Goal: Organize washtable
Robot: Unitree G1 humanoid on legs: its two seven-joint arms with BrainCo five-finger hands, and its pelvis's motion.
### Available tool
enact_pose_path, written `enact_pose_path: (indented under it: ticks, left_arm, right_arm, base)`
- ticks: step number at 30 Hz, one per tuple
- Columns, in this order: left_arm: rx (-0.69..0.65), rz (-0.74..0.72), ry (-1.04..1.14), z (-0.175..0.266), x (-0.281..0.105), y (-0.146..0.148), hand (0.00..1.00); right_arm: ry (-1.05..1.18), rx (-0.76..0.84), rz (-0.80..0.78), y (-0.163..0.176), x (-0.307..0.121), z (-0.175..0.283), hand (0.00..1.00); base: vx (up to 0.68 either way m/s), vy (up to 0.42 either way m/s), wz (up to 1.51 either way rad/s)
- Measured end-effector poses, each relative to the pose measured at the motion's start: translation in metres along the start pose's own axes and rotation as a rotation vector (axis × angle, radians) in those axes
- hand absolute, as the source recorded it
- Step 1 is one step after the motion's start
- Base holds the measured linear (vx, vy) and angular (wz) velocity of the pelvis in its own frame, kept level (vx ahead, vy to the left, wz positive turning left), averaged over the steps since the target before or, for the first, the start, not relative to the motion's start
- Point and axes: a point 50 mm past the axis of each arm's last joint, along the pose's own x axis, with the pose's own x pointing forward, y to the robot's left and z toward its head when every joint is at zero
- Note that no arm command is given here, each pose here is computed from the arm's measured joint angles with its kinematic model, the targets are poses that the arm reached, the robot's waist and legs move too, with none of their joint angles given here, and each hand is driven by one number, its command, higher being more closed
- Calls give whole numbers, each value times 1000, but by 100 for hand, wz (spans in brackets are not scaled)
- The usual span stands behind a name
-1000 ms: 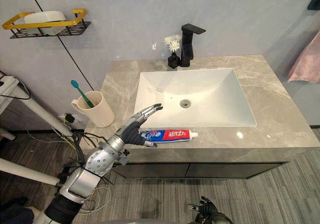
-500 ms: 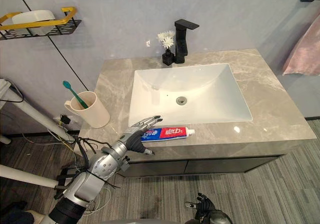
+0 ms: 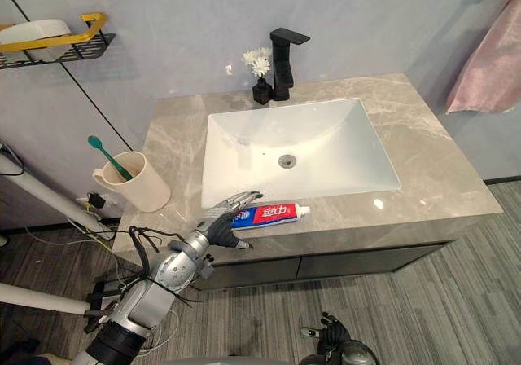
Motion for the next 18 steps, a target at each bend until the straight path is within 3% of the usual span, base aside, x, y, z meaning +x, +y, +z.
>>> enact_pose_path:
  ticks: [18]
  left_arm:
    - [-7,43,-6,2,0,-2,100]
  right_arm:
    - [-10,-62,22,5,1,3,0]
  base:
    - [-9,-8,0]
